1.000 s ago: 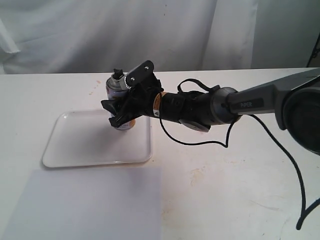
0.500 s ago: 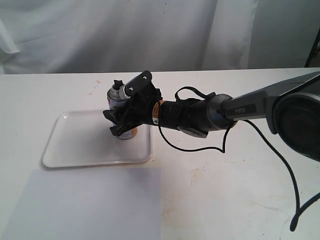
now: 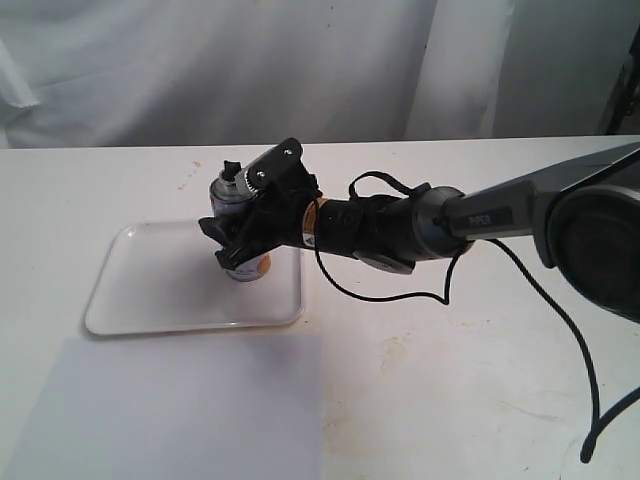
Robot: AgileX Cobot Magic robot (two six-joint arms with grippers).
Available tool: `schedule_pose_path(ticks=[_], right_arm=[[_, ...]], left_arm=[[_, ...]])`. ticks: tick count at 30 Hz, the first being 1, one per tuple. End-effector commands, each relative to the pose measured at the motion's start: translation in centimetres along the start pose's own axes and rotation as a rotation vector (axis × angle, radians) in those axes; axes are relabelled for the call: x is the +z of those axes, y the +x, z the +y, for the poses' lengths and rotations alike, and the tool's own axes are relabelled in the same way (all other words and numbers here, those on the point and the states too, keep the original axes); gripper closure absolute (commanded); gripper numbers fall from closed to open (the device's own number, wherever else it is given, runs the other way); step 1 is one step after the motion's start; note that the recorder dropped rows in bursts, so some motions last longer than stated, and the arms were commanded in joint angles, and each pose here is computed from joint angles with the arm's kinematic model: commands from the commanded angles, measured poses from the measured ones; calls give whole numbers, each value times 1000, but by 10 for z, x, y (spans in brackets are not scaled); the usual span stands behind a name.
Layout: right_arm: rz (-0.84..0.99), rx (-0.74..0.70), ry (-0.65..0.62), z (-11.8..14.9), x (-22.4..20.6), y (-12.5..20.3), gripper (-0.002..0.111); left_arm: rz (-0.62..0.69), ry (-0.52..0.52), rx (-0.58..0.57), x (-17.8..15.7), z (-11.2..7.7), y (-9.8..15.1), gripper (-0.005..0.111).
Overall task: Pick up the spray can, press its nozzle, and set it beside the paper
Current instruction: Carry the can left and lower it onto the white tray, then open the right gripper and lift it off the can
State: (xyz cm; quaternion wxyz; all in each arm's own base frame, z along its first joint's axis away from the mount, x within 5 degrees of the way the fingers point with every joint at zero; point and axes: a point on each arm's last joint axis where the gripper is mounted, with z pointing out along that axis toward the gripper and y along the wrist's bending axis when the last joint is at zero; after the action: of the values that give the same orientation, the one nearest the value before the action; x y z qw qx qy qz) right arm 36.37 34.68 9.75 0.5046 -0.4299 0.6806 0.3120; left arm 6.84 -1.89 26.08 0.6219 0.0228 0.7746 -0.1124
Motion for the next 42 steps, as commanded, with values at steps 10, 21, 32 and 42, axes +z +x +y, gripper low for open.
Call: schedule_pose_path(ticks=[10,21,32,42], right_arm=[[-48,14,4,4,-4,-28,33],[-67,5,18,5,-31,-90,33],[-48,57,57,5,-51,-121,33],[-52,117,147,3,-76,-154,47]], left_arm=[[4,-2,-7,0,0,1,107],[4,-2,-7,0,0,1,107],[4,-2,-7,0,0,1,107],[4,-2,-7,0,0,1,107]])
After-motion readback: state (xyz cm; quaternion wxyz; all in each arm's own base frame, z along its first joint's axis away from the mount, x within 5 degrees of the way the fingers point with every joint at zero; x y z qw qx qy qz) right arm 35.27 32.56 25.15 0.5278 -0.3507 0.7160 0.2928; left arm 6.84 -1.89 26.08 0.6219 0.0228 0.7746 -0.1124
